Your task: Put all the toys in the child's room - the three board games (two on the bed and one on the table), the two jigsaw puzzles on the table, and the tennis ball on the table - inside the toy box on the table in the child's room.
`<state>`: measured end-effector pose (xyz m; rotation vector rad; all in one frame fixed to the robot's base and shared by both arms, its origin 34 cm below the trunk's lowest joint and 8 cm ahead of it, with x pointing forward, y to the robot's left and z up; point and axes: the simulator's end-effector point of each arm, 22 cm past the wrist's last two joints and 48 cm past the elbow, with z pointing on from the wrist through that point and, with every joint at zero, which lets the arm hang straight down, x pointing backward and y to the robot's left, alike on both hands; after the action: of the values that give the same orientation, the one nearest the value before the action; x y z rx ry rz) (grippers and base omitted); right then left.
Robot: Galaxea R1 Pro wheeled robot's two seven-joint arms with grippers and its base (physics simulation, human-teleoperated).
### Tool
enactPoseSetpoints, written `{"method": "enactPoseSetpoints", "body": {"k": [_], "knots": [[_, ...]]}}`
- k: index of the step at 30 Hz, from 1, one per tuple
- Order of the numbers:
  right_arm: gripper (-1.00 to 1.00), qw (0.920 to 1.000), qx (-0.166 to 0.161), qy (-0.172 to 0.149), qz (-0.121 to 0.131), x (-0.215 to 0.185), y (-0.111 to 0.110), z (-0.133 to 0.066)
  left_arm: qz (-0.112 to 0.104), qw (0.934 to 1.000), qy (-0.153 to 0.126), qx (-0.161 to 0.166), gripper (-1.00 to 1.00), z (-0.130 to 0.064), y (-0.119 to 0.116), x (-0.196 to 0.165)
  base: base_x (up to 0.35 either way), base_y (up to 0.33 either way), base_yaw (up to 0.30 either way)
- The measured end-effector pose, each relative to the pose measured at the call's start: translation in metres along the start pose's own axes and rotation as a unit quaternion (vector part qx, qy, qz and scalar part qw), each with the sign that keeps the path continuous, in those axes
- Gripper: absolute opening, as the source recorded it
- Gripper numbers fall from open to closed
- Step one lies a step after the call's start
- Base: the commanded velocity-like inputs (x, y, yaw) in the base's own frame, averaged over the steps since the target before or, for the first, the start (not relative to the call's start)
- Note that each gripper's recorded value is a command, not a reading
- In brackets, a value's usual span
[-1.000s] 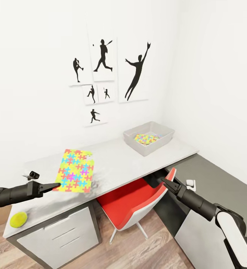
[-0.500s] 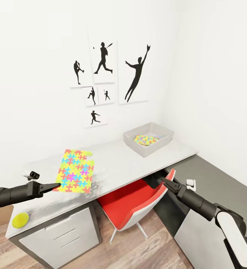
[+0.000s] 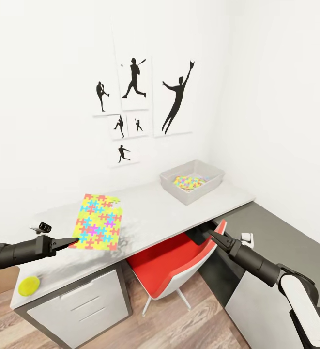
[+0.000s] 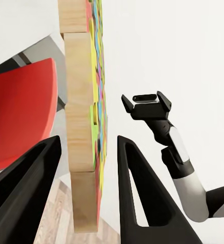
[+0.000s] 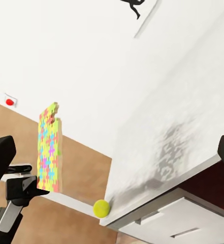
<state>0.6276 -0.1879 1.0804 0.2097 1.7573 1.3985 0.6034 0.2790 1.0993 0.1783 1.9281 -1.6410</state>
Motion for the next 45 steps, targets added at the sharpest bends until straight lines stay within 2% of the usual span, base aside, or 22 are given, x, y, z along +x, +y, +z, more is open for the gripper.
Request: {"method": "enactPoseSetpoints", "body": {"k": [11,24,34,45], "knots": [[1.00,1.0000,-0.003,-0.001,-0.001,-0.003,0.012,-0.003,0.001,1.0000,-0.001,0.002,-1.00,-0.001,-0.012,-0.002,0.000,0.000,-0.081],[1.00,0.9999,-0.007,-0.004,-0.007,-0.009,0.030,-0.008,0.008,1.0000,-0.003,0.004,-1.00,-0.004,-0.030,-0.005,0.000,0.000,-0.197],[1.00,0.9995,-0.011,-0.023,-0.020,-0.018,0.042,-0.012,0.013,0.9999,-0.004,0.004,-1.00,-0.008,-0.042,-0.007,0.000,0.000,-0.209],[1.00,0.9992,-0.015,-0.026,-0.025,-0.021,0.049,-0.013,0.019,0.9998,-0.005,0.005,-1.00,-0.010,-0.048,-0.008,0.000,0.000,-0.210]]}}
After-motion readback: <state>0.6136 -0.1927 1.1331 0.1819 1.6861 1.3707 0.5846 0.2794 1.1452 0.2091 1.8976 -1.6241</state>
